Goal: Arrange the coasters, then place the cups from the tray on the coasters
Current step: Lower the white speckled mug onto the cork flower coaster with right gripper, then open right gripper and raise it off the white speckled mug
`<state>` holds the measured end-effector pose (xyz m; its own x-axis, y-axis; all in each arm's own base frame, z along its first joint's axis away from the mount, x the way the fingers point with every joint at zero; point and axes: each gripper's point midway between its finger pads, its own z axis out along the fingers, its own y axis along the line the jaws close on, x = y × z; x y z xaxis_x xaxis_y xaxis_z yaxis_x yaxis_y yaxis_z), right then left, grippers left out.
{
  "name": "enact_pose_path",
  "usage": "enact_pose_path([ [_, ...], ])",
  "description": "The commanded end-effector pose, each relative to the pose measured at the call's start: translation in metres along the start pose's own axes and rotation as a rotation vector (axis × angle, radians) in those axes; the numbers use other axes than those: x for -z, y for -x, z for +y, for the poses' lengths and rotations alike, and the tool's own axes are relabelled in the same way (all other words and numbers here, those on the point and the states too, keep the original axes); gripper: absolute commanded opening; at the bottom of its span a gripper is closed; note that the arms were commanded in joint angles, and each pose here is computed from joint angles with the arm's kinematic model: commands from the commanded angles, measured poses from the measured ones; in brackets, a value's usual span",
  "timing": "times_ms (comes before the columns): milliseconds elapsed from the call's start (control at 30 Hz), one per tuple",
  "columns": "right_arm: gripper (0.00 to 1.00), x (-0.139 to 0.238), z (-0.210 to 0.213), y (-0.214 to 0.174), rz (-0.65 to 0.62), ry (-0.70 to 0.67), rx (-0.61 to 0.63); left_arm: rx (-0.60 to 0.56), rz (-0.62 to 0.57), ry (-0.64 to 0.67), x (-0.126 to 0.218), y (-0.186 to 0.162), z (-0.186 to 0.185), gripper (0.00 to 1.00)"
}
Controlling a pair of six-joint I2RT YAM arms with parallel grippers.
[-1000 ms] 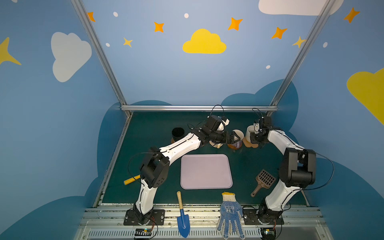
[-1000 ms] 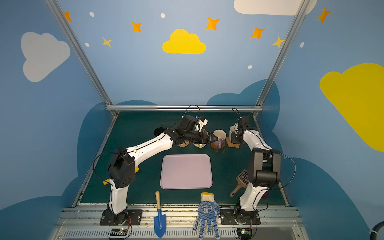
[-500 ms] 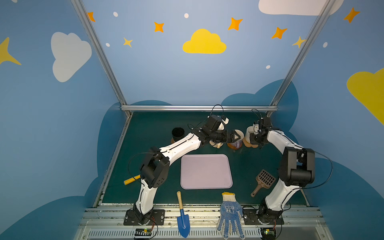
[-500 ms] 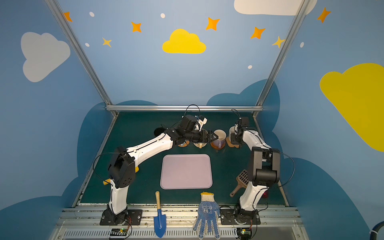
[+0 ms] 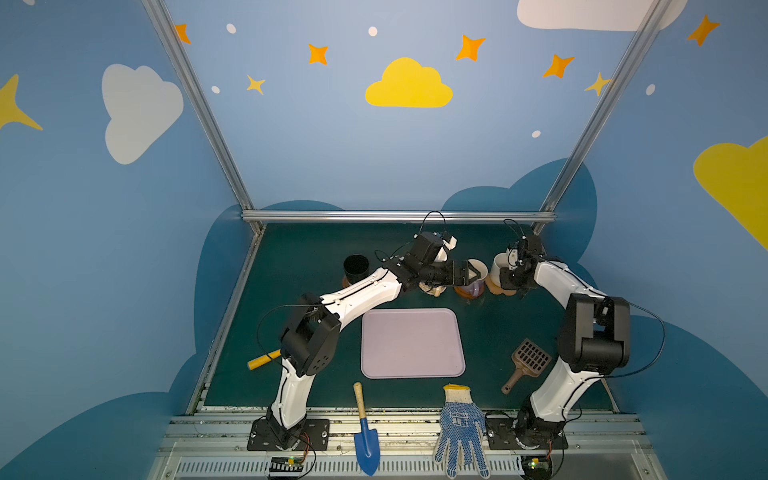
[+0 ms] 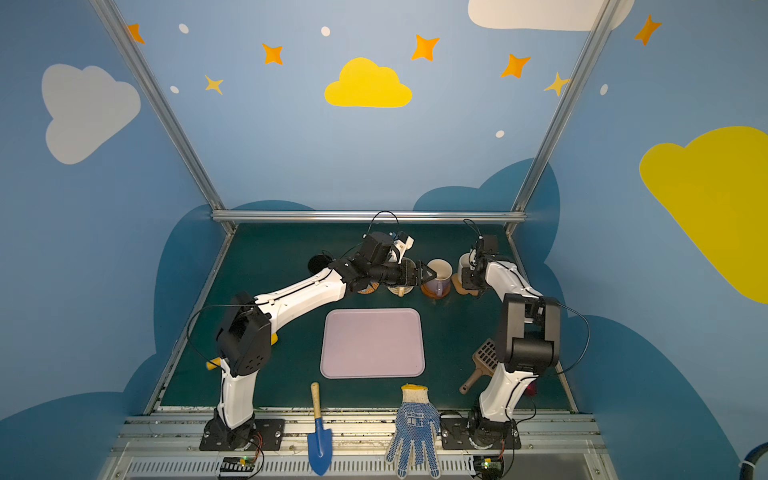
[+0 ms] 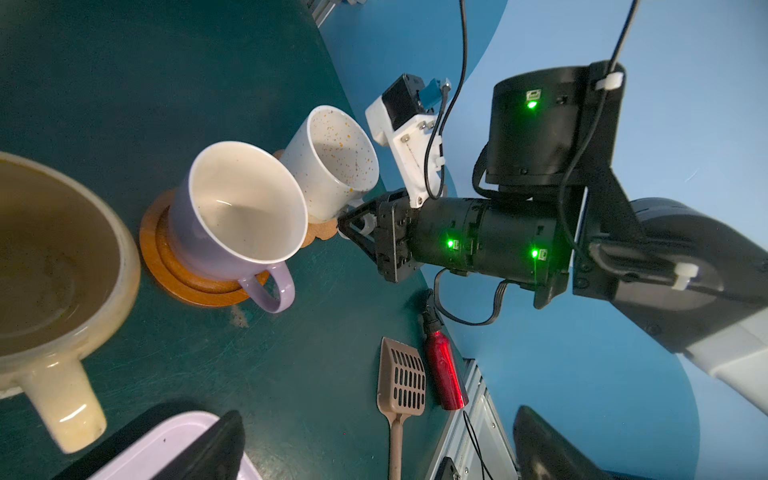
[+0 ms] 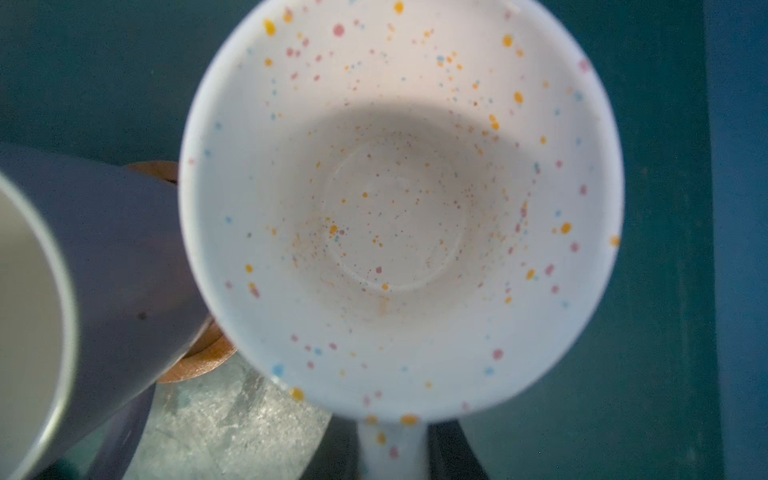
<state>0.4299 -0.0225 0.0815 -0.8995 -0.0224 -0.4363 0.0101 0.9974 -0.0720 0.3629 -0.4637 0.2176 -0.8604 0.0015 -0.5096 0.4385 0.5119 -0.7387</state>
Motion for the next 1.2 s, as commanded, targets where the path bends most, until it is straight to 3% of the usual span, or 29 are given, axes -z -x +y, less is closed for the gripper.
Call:
enact_pose_path([
  [0, 0.02, -0.0046, -0.0047, -0.0048, 0.029, -0.013, -0.007, -0.015, -0.024, -0.049, 0.0069, 0.0044, -0.0152, 1.00],
  [233, 0.11, -0.0045, -0.0016, -0.0077, 0.045, 0.004, -0.006, -0.060, -0.047, -0.005, 0.0111, 0.0054, -0.0150, 1.00],
  [1033, 0.34, -0.0058, -0.0008, -0.0114, 0.070, 0.000, 0.010, -0.057, -0.045, -0.008, 0.0112, 0.0055, -0.0159, 1.00],
  [1167, 0.44, 0.0016, -0.0019, -0.0076, 0.033, -0.037, 0.021, -0.061, -0.049, 0.004, 0.0130, 0.0057, -0.0145, 1.00],
])
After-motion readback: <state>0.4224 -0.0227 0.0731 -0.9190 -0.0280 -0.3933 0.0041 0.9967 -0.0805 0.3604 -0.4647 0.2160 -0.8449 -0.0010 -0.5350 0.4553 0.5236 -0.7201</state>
